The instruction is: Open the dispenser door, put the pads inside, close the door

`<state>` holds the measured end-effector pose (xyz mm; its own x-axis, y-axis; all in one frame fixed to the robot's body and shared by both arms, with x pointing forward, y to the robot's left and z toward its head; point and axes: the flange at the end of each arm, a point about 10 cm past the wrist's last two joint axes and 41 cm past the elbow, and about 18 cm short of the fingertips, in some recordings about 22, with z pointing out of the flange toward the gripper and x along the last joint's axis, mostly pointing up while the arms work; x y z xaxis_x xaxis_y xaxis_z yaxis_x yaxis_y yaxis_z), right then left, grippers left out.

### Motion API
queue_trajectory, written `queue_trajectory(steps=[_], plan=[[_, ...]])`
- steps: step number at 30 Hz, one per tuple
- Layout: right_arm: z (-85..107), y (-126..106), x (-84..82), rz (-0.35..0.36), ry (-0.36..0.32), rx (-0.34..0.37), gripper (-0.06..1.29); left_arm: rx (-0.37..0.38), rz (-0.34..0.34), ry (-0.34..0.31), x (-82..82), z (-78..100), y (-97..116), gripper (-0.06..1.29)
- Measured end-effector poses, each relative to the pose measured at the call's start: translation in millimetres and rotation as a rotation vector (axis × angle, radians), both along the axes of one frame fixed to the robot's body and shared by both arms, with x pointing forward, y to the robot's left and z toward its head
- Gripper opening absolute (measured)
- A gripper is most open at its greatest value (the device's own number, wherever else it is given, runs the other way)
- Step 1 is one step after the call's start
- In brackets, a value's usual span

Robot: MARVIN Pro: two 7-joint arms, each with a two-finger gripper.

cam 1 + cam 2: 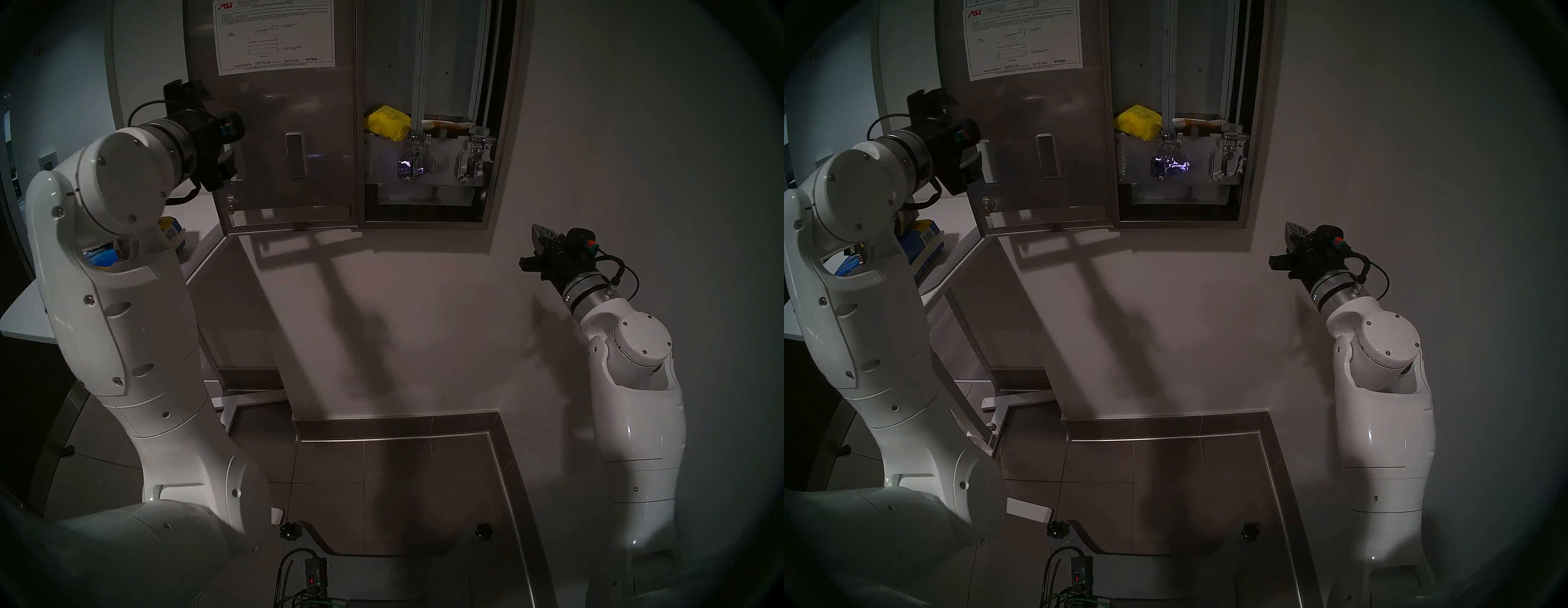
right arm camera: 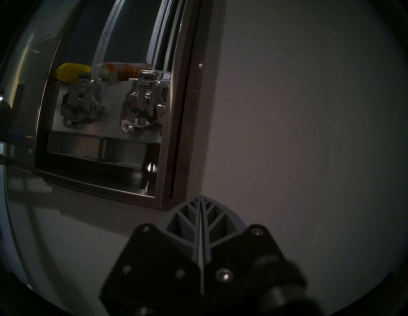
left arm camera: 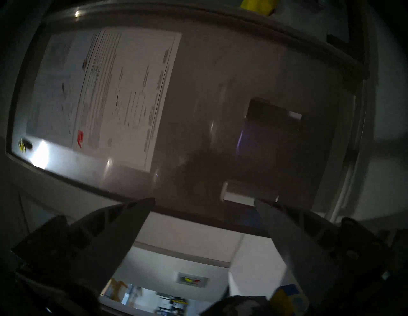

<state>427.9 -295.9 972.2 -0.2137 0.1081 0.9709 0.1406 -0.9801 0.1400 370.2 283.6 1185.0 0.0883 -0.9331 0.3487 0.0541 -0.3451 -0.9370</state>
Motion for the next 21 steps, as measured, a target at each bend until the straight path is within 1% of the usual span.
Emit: queue_trajectory(steps=[4, 6, 9, 12, 17, 18, 21], plan=[[0.0, 0, 0.0, 0.0, 0.0, 0.0, -0.03, -0.122, 0.012, 0.0, -6.8, 3.6, 14, 1.21], [0.1, 0, 0.0, 0.0, 0.0, 0.0, -0.03, -0.161, 0.014, -0.002, -9.6, 5.7, 20, 1.21], [0.2, 0, 0.0, 0.0, 0.0, 0.0, -0.03, -0.2, 0.016, 0.0, -13.3, 8.3, 29, 1.21], [0.2, 0, -0.1, 0.0, 0.0, -0.001, -0.03, -0.245, 0.015, 0.015, -17.2, 10.7, 44, 1.21], [0.3, 0, -0.1, 0.0, 0.0, -0.001, -0.03, -0.302, 0.003, 0.049, -17.7, 9.6, 64, 1.21], [0.3, 0, -0.1, 0.0, 0.0, -0.001, -0.03, -0.319, -0.002, 0.057, -17.6, 8.8, 71, 1.21], [0.3, 0, -0.1, 0.0, 0.0, -0.001, -0.03, -0.352, -0.007, 0.057, -17.9, 7.7, 86, 1.21]])
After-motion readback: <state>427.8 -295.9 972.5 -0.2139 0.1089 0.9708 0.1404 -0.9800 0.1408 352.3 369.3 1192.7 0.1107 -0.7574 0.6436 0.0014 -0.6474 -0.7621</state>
